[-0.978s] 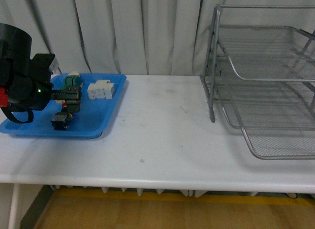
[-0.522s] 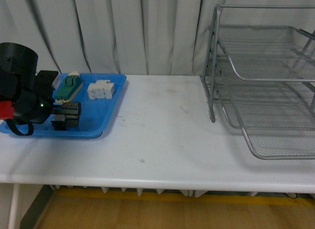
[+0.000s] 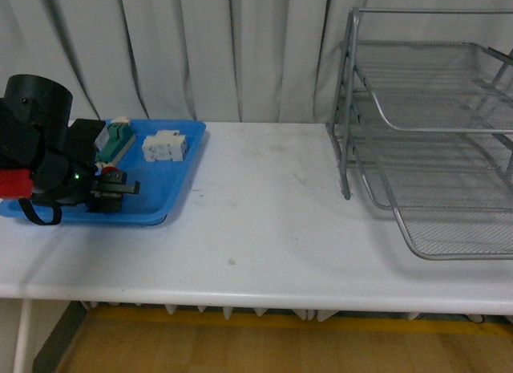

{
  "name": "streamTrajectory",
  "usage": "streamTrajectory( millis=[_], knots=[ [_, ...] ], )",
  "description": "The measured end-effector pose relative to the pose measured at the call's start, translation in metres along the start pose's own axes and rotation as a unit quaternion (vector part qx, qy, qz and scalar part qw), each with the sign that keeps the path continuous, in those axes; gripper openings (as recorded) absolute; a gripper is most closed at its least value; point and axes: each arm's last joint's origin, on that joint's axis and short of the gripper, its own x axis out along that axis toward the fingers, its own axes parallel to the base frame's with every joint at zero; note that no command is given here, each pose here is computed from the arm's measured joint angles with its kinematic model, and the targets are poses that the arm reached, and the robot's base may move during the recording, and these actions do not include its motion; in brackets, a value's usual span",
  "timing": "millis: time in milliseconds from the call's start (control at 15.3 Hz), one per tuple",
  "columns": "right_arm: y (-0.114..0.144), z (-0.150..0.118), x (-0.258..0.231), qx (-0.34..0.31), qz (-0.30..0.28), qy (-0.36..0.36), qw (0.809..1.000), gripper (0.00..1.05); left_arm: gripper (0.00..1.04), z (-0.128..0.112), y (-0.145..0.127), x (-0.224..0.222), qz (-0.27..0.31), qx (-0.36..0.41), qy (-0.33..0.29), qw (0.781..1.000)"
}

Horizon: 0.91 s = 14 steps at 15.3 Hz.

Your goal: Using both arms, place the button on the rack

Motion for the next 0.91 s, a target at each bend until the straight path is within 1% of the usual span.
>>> streamTrajectory(
  millis=[65, 130, 261, 391, 522, 652, 717, 783, 848, 913],
  knots=[
    [0.000, 0.000, 0.000, 0.000, 0.000, 0.000, 1.000, 0.98, 0.42, 0.000, -0.001, 0.000, 0.000, 0.000, -0.001, 1.000],
    [0.000, 0.000, 0.000, 0.000, 0.000, 0.000, 1.000, 0.98, 0.38, 0.001, -0.002, 0.000, -0.001, -0.001, -0.002, 1.000],
    [0.000, 0.000, 0.000, 0.000, 0.000, 0.000, 1.000, 0.98, 0.37, -0.002, -0.004, -0.006, -0.002, -0.004, -0.005, 1.000],
    [0.000, 0.000, 0.000, 0.000, 0.000, 0.000, 1.000, 0.98, 0.37, -0.003, -0.007, -0.025, -0.015, -0.012, -0.023, 1.000],
    [0.000, 0.000, 0.000, 0.000, 0.000, 0.000, 1.000, 0.98, 0.37, 0.003, -0.014, -0.065, -0.038, -0.013, -0.073, 0.997],
    [0.000, 0.000, 0.000, 0.000, 0.000, 0.000, 1.000, 0.98, 0.37, -0.002, -0.023, -0.123, -0.056, -0.010, -0.134, 0.989],
    [0.000, 0.000, 0.000, 0.000, 0.000, 0.000, 1.000, 0.98, 0.37, -0.016, -0.028, -0.150, -0.067, -0.003, -0.150, 0.986],
    [0.000, 0.000, 0.000, 0.000, 0.000, 0.000, 1.000, 0.98, 0.37, -0.038, -0.033, -0.176, -0.074, 0.004, -0.152, 0.986],
    [0.000, 0.000, 0.000, 0.000, 0.000, 0.000, 1.000, 0.98, 0.37, -0.066, -0.038, -0.200, -0.083, 0.010, -0.147, 0.986],
    [0.000, 0.000, 0.000, 0.000, 0.000, 0.000, 1.000, 0.98, 0.37, -0.082, -0.038, -0.214, -0.088, 0.007, -0.147, 0.985]
  ],
)
